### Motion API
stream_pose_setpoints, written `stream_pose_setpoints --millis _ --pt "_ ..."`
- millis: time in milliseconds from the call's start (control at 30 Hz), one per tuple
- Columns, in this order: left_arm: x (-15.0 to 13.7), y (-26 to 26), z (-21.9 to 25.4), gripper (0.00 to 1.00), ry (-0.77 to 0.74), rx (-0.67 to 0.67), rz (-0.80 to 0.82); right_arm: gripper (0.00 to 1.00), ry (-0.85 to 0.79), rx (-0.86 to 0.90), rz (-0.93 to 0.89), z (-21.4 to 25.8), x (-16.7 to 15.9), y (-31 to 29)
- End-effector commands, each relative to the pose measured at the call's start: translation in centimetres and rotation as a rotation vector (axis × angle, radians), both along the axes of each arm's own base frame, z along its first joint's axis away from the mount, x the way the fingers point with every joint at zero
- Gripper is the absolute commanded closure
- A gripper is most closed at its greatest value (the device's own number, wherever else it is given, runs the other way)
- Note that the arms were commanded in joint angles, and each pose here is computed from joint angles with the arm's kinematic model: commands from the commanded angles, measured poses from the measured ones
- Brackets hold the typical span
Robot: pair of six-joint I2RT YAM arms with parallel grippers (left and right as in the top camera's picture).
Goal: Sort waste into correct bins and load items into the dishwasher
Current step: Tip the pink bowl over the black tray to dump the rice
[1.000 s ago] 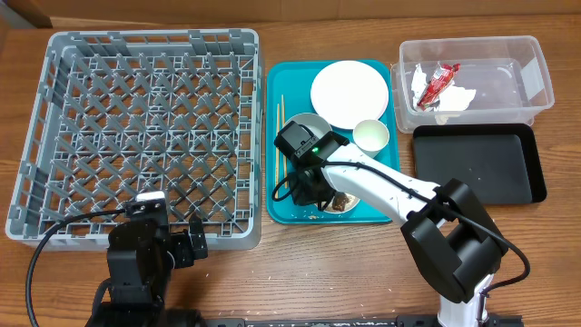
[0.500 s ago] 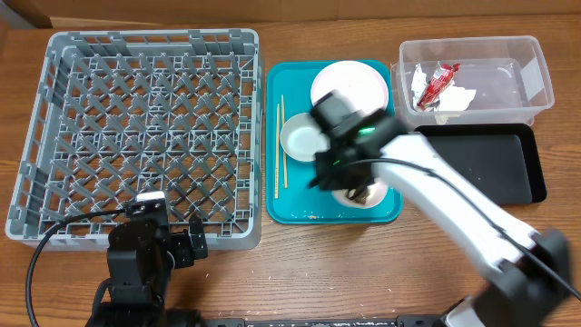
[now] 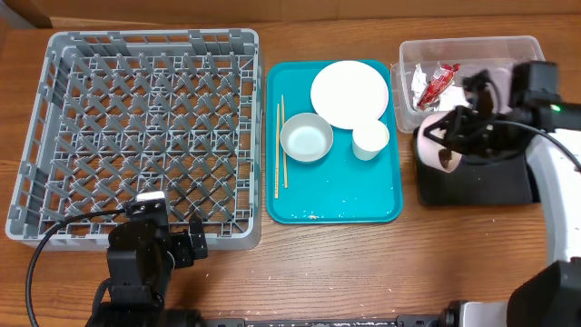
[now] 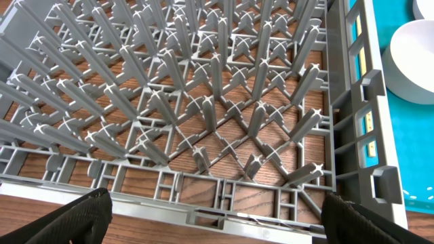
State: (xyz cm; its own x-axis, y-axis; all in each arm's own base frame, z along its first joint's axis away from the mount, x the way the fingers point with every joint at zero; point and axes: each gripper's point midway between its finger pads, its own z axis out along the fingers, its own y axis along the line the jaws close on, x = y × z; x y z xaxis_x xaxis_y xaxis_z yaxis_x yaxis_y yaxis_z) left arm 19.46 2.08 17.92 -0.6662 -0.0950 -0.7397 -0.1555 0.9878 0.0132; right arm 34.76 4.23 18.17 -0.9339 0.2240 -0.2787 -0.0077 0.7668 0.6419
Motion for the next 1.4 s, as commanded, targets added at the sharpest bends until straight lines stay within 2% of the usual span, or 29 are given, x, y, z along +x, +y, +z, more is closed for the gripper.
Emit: stream_pose_setpoints --millis 0,367,533,700,933,1367 --pt "0.1 0.3 0.7 0.0 -0.018 0.017 0.003 0.96 -0.113 0.19 0.053 0.6 0.0 0.2" --pt "0.1 0.3 0.7 0.0 -0.018 0.017 0.003 0.96 -0.143 0.437 0.0 -3.9 0.9 -1.6" --pt "0.1 0.3 0.7 0.0 -0.018 0.017 0.003 0.96 -0.183 0.579 -0.033 -3.5 1.6 -3.3" --pt "0.1 0.3 0.7 0.0 -0.018 0.017 0.003 0.96 -0.137 0.666 -0.156 -3.0 1.5 -6.2" --pt "0.1 0.3 0.7 0.0 -0.018 0.017 0.003 0.96 -0.028 0.885 -0.283 -0.8 1.2 -8.7" --pt "0.1 0.3 0.7 0.0 -0.018 0.017 0.003 0.96 0.047 0.969 -0.312 0.2 1.7 -9.3"
